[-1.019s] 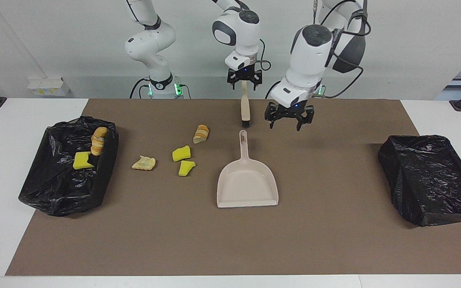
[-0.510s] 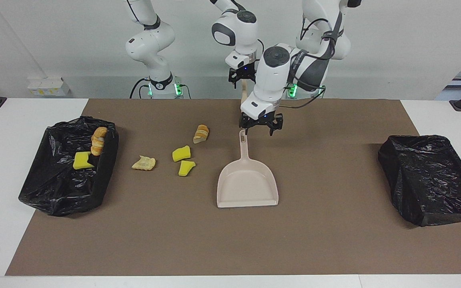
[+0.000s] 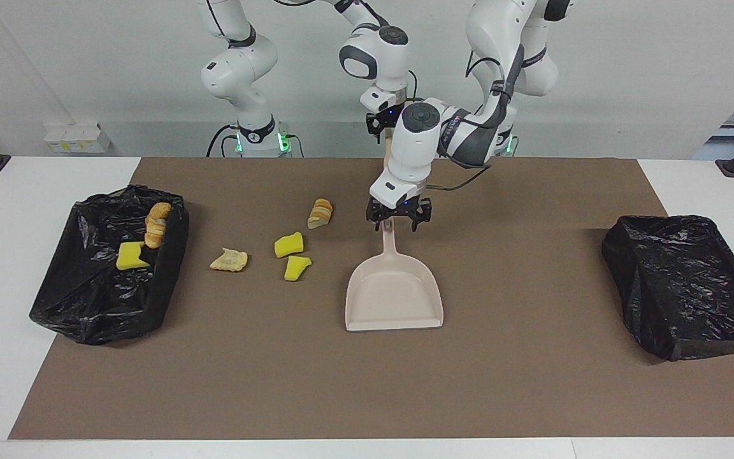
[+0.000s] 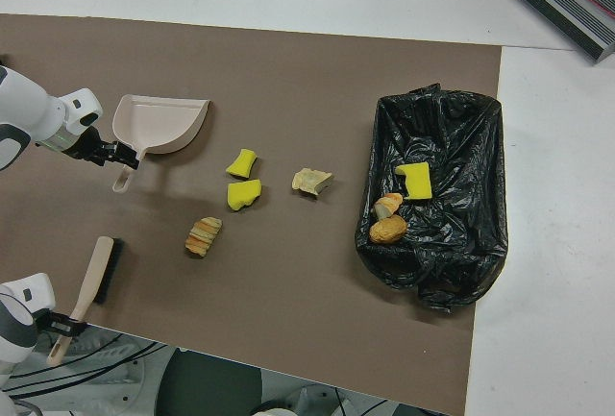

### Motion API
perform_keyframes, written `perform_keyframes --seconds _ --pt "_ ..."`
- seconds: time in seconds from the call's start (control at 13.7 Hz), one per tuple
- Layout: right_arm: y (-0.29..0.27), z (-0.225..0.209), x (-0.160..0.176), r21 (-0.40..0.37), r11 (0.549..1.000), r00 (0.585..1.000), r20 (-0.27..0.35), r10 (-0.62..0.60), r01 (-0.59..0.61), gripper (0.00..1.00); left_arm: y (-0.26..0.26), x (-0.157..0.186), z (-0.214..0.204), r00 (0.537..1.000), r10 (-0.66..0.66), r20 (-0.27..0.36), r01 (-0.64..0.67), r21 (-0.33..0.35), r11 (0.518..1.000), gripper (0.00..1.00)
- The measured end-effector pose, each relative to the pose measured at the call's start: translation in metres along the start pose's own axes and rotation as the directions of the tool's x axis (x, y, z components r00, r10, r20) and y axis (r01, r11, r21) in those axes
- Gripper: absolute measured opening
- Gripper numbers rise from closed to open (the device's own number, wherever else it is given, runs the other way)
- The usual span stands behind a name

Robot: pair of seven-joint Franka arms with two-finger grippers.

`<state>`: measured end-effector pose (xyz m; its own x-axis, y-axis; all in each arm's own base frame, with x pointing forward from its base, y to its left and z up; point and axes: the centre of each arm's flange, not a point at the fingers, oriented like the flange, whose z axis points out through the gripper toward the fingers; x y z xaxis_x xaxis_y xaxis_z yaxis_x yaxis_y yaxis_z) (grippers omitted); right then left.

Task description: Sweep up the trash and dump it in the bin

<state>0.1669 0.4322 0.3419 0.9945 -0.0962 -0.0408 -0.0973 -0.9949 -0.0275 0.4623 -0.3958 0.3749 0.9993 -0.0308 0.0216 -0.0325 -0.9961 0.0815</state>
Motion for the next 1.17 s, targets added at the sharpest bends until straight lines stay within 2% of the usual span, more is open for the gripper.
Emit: perform_keyframes --seconds 0.07,0.22,0.44,0.51,0.58,0.73,0.8,0.87,1.02,1.17 --pt "0.000 0.000 0.000 -0.001 1.000 1.000 0.000 0.000 0.000 0.46 0.000 -0.001 0.002 1.000 0.001 0.003 -0.001 0.002 1.000 0.85" --pt "0.000 0.000 0.000 -0.005 1.000 1.000 0.002 0.001 -0.001 0.25 -0.001 -0.003 0.009 1.000 0.002 0.009 -0.002 0.006 1.000 0.83" --pt "0.004 -0.005 0.013 -0.039 0.999 0.999 0.017 0.030 -0.030 0.26 0.000 -0.002 0.019 1.000 0.002 0.005 -0.002 0.000 1.000 0.82" --pt "0.006 -0.009 0.022 -0.053 0.997 0.998 0.023 0.050 -0.049 0.26 0.000 -0.002 0.020 1.000 0.003 0.005 -0.003 0.000 1.000 0.76" --pt "0.010 -0.015 0.030 -0.073 0.995 0.997 0.031 0.068 -0.066 0.26 0.000 -0.002 0.020 1.000 0.003 0.005 -0.003 0.000 1.000 0.76" --pt "0.024 -0.029 0.042 -0.132 0.987 0.994 0.049 0.096 -0.089 0.26 0.000 -0.003 0.021 1.000 0.019 0.012 -0.019 0.006 1.000 0.55" --pt "0.035 -0.037 0.048 -0.164 0.983 0.994 0.060 0.090 -0.079 0.26 -0.001 -0.004 0.022 0.999 0.047 0.026 -0.048 0.015 0.999 0.39" --pt "0.046 -0.046 0.053 -0.193 0.979 0.994 0.068 0.080 -0.066 0.26 -0.003 -0.005 0.022 0.996 0.081 0.044 -0.082 0.026 0.996 0.32" --pt "0.069 -0.063 0.066 -0.244 0.968 0.995 0.067 0.072 -0.053 0.26 -0.011 -0.006 0.012 0.984 0.160 0.080 -0.164 0.046 0.985 0.32" --pt "0.094 -0.079 0.086 -0.262 0.963 0.995 0.067 0.075 -0.055 0.26 -0.023 -0.007 -0.006 0.952 0.282 0.120 -0.290 0.057 0.955 0.32"
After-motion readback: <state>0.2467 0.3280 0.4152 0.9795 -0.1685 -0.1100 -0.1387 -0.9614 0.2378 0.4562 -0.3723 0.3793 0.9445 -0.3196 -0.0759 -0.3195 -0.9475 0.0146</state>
